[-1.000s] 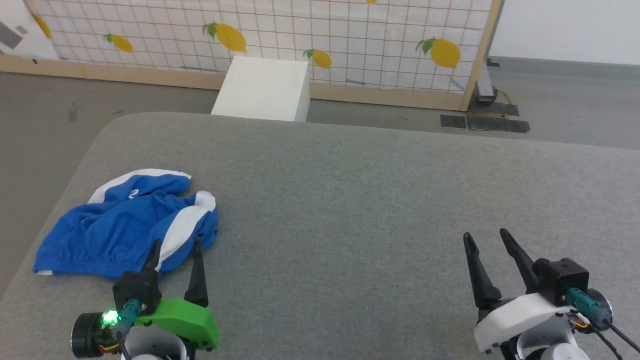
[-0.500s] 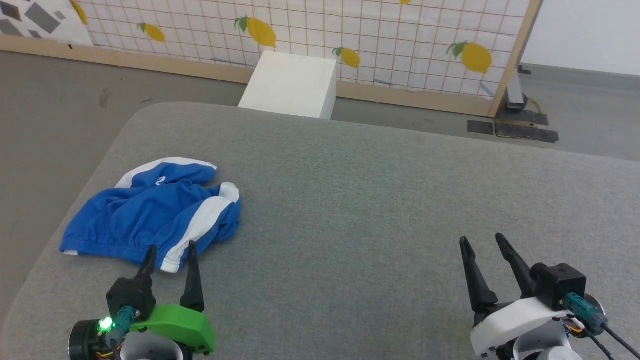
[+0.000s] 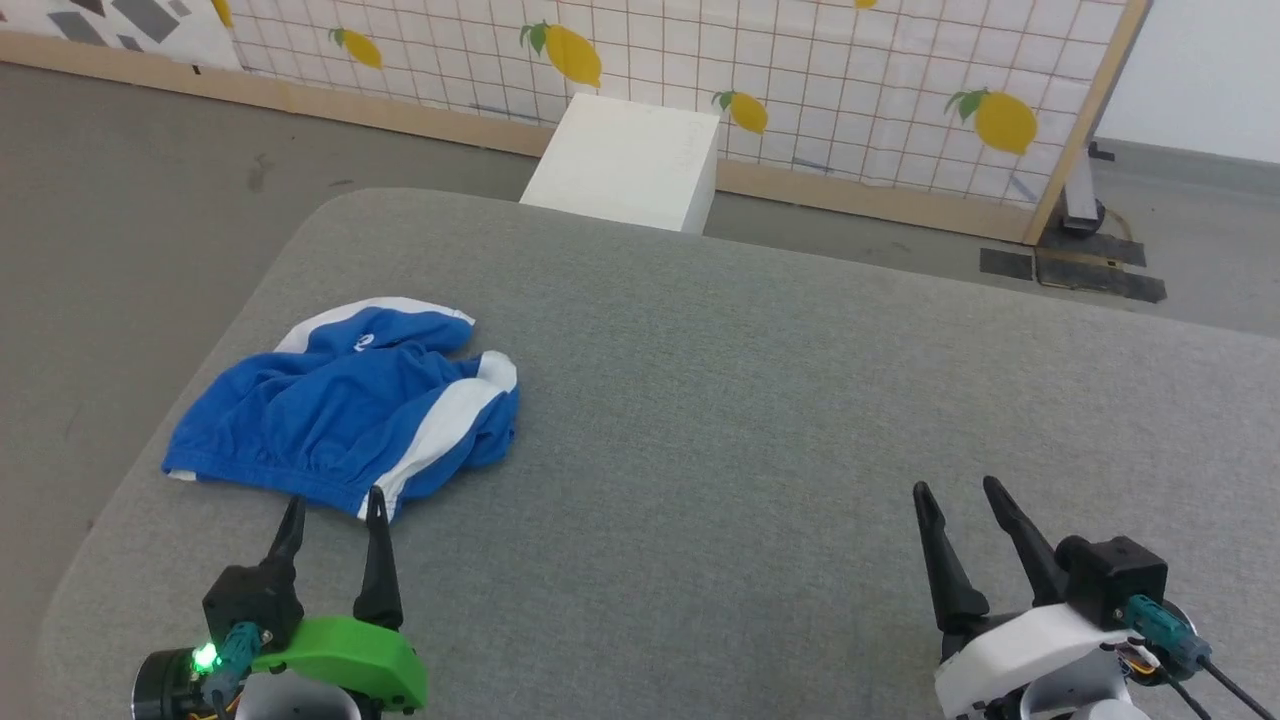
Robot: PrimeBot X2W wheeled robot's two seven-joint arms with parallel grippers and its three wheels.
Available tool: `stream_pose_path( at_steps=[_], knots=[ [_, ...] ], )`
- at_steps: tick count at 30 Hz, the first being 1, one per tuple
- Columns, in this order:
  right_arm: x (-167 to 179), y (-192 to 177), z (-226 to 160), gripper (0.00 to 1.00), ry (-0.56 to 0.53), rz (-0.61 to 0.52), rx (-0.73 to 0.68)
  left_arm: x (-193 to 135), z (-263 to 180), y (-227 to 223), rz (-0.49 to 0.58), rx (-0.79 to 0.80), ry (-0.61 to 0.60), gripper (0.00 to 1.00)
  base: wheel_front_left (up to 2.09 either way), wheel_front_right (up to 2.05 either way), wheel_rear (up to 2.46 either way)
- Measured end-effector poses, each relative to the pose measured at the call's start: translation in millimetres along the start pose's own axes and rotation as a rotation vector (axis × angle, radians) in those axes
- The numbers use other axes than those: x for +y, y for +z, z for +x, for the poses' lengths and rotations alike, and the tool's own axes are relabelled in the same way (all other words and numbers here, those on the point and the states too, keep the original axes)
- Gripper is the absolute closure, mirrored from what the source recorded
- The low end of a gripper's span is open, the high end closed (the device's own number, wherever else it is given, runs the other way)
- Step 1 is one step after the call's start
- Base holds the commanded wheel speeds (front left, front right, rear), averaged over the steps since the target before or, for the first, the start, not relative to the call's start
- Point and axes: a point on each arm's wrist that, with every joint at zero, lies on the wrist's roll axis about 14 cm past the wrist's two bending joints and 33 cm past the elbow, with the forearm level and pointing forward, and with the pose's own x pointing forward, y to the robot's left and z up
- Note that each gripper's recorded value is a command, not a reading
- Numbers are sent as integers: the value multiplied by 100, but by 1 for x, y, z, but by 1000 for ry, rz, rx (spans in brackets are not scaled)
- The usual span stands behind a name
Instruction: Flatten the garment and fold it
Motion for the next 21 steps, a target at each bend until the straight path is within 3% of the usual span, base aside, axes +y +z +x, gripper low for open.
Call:
stream_pose_path(
  at_steps=[21],
  knots=[
    [17, -13, 10, 0, 51, 50, 14, 29, -19, -5, -3, -6, 90, 0, 0, 0, 0]
  ],
)
